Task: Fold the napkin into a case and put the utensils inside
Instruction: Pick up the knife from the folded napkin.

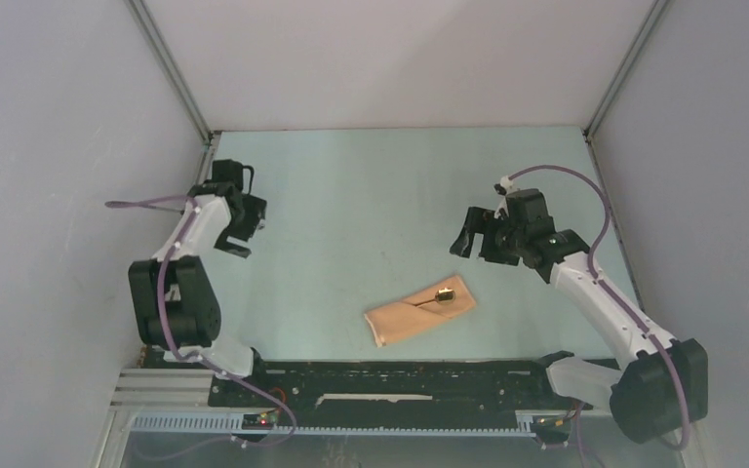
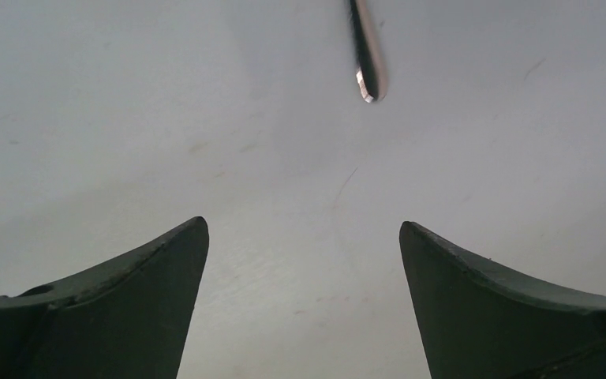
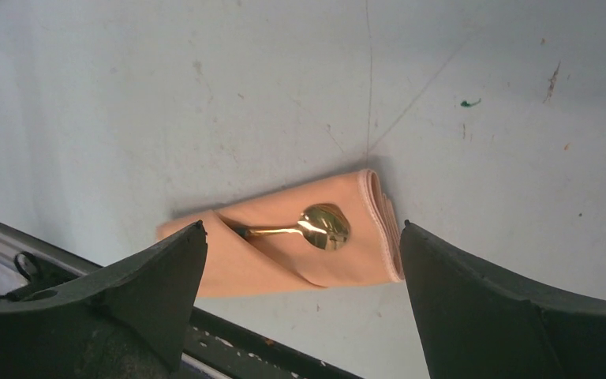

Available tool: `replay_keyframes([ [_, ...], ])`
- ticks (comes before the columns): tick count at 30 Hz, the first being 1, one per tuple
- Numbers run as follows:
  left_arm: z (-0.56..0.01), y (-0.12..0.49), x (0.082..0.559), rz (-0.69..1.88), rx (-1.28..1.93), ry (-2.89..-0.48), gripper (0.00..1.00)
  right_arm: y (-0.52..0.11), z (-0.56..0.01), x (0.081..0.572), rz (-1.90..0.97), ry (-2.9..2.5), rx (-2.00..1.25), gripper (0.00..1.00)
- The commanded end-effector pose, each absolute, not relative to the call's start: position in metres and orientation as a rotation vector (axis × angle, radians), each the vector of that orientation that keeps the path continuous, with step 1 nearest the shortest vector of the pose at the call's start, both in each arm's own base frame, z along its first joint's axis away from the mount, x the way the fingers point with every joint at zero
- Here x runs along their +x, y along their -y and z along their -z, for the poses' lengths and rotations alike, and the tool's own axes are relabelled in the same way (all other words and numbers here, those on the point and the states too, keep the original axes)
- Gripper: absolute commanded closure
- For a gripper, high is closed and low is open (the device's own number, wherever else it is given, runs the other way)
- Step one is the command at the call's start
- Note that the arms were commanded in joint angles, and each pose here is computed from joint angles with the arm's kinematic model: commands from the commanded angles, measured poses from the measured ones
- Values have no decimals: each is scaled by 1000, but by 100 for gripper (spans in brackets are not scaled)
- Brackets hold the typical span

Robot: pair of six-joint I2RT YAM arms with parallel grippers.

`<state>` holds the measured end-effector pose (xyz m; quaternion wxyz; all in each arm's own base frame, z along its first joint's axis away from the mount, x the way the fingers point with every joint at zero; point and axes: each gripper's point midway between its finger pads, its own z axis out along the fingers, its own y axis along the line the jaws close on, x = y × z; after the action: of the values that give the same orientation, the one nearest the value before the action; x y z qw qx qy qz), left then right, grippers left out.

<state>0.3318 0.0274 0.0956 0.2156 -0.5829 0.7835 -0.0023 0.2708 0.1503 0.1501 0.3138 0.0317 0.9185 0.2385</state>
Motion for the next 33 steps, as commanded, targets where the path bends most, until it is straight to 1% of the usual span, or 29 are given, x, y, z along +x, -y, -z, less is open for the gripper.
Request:
replay_keyframes([
  [1,-95,-55,357,-89,-1885,-1999,2,-150,-132,256,-574,-2540,-10,0],
  [7,-75,-81,400,-130,-2090,-1953,5,-139,-127,256,-478,-2544,-16,0],
  [12,-54,-104,412,-177,-2242,-1903,6,-136,-133,256,-464,-2516,-5,0],
  [14,-47,-111,413,-177,-2280,-1868,9,-137,-135,255,-475,-2506,-2,0],
  [21,-31,-122,424,-151,-2360,-1770,32,-137,-143,256,-488,-2477,7,0],
  [22,-26,-120,425,-142,-2379,-1764,33,-137,-143,255,-489,-2477,6,0],
  [26,-5,-108,424,-108,-2455,-1773,44,-137,-146,255,-492,-2465,15,0],
  [28,4,-110,419,-142,-2475,-1759,46,-137,-149,255,-497,-2456,15,0],
  [29,7,-110,416,-160,-2485,-1750,49,-136,-150,254,-498,-2453,15,0],
  [31,6,-114,414,-173,-2484,-1726,61,-136,-152,252,-499,-2448,15,0],
  [33,6,-114,412,-173,-2480,-1730,70,-135,-154,252,-498,-2441,21,0],
])
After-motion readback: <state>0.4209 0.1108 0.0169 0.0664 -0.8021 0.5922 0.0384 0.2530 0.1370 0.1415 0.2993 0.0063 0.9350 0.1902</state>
